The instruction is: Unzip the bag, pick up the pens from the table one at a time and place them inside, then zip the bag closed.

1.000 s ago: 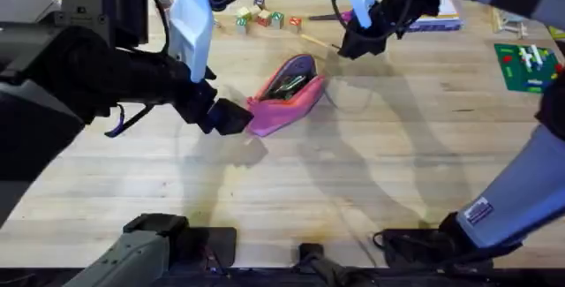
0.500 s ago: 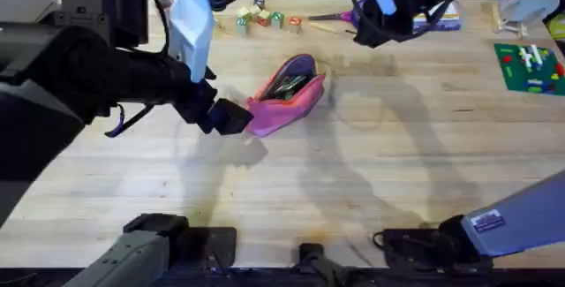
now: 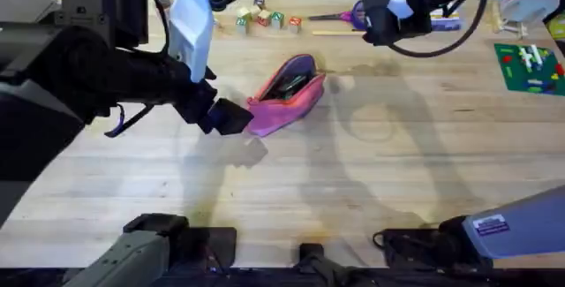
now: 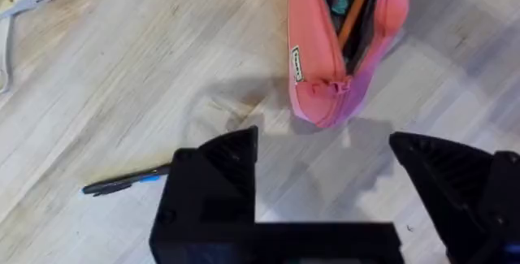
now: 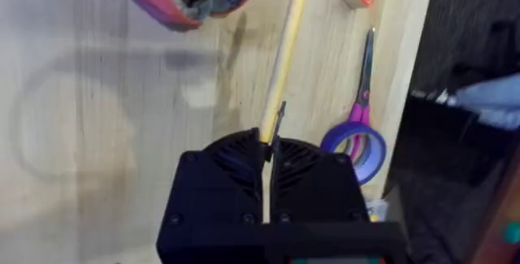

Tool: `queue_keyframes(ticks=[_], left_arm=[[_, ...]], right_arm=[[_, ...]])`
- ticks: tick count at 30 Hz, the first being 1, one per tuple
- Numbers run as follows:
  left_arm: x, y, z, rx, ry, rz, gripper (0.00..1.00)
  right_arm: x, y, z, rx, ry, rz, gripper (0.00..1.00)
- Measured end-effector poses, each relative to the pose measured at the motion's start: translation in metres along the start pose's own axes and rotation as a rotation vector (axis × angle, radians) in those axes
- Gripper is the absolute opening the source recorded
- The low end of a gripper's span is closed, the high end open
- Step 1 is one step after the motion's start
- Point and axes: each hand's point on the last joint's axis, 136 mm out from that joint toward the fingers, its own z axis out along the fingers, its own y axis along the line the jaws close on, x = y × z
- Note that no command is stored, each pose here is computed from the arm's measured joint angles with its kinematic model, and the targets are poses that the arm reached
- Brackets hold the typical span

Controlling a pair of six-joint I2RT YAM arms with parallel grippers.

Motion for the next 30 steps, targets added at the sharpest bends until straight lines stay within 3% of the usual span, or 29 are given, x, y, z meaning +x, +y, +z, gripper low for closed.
queue_keyframes(ticks=[11,21,30], left_arm=[[0.000,0.000,0.000,0.000,0.000,0.000,0.993],[0.000,0.000,0.000,0.000,0.000,0.000,0.993],[0.000,0.000,0.000,0.000,0.000,0.000,0.993]], right_arm=[[-0.006,0.011,0.000,-0.037,-0.042,-0.285,0.034],[-0.018,0.011,0.001,-0.031,-0.073,-0.383,0.031],[-0.057,0.020,0.031,-0.084,-0.128,-0.480,0.032]])
